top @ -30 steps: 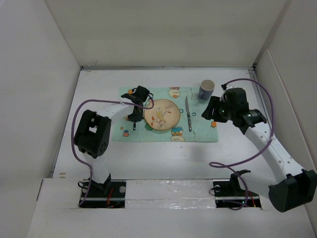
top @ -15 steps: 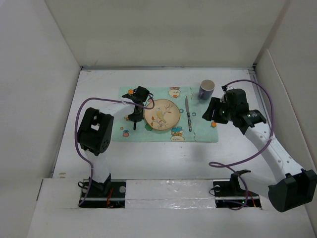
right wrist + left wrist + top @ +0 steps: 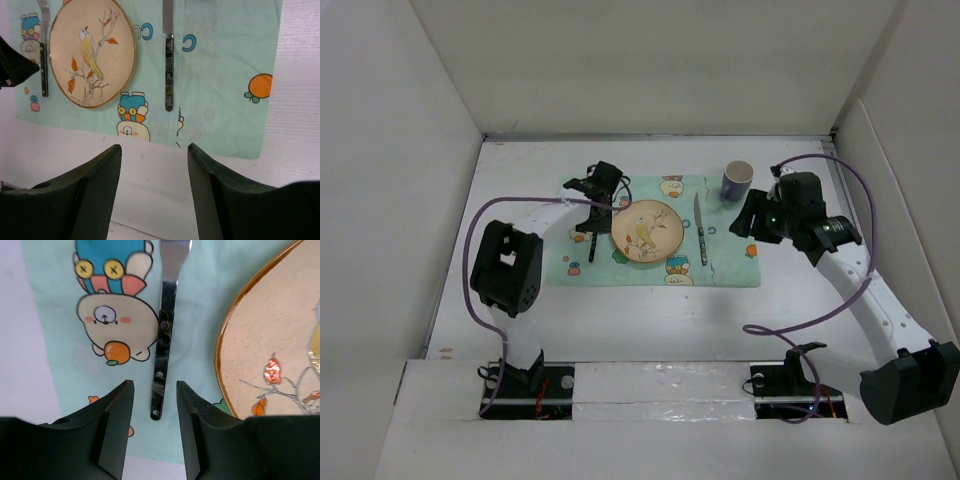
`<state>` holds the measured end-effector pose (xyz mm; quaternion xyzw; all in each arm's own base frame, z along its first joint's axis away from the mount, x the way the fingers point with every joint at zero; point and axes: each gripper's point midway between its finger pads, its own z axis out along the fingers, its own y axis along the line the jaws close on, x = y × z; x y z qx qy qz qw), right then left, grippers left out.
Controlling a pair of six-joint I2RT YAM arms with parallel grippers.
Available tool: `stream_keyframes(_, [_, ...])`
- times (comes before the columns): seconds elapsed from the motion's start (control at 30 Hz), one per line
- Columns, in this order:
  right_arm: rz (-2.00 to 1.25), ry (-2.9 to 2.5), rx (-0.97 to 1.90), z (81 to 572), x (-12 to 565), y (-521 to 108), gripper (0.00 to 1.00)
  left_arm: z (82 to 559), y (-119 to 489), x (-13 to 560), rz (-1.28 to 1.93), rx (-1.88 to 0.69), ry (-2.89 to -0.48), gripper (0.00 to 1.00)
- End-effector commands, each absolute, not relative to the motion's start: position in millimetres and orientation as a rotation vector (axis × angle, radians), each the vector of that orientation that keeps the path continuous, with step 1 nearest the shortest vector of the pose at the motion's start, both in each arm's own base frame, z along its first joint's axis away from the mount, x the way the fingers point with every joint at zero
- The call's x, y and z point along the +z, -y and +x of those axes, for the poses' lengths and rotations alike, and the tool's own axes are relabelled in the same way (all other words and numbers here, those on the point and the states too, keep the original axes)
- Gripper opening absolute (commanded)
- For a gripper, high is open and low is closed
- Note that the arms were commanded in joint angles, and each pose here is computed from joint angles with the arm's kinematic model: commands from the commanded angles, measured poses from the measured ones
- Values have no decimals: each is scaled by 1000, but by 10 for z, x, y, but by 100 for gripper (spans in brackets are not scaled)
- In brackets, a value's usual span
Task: Set the dinner table for one person
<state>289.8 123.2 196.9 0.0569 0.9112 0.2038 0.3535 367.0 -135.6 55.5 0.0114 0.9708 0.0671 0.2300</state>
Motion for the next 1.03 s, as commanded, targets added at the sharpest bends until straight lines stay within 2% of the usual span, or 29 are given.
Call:
stream_keyframes(0.0, [95, -2222, 601, 3047, 2536, -1328, 58, 3868, 1301, 1531, -98, 134, -2462, 37])
stream_keyframes(0.07, [81, -2180, 629, 3068, 2724, -1364, 48, 3915, 1291, 1852, -137, 112, -2398, 36])
stream_keyframes(0.1, [71, -2154, 642, 3073, 2834, -1378, 25, 3940, 1289, 2028, -158, 96, -2360, 35])
stream_keyframes(0.17, [49, -2075, 681, 3078, 3184, -1417, 5, 3964, 1271, 2574, -224, 32, -2242, 34])
stream_keyframes(0.2, [44, -2045, 691, 3076, 3315, -1422, 0, 3964, 1265, 2768, -245, 4, -2197, 33])
stream_keyframes(0.37, [26, -1814, 756, 2960, 4210, -1421, 0, 3740, 1168, 4033, -397, -246, -1854, 31])
stream_keyframes(0.4, [24, -1720, 762, 2875, 4549, -1381, 12, 3695, 1127, 4185, -421, -271, -1802, 33])
stream_keyframes(0.47, [111, -1613, 709, 2842, 4876, -1194, 26, 3483, 964, 4611, -482, -336, -1648, 38])
stream_keyframes(0.5, [150, -1528, 683, 2749, 5100, -1057, 41, 3410, 914, 4734, -497, -356, -1602, 46])
stream_keyframes(0.6, [334, -1358, 534, 2610, 5474, -575, 65, 3119, 797, 5094, -456, -412, -1477, 53])
stream_keyframes(0.73, [497, -1231, 396, 2360, 5557, -112, 71, 2808, 608, 5243, -453, -413, -1403, 59])
stream_keyframes(1.0, [477, -1373, 427, 2587, 5165, -302, 79, 2935, 770, 4702, -419, -415, -1521, 63])
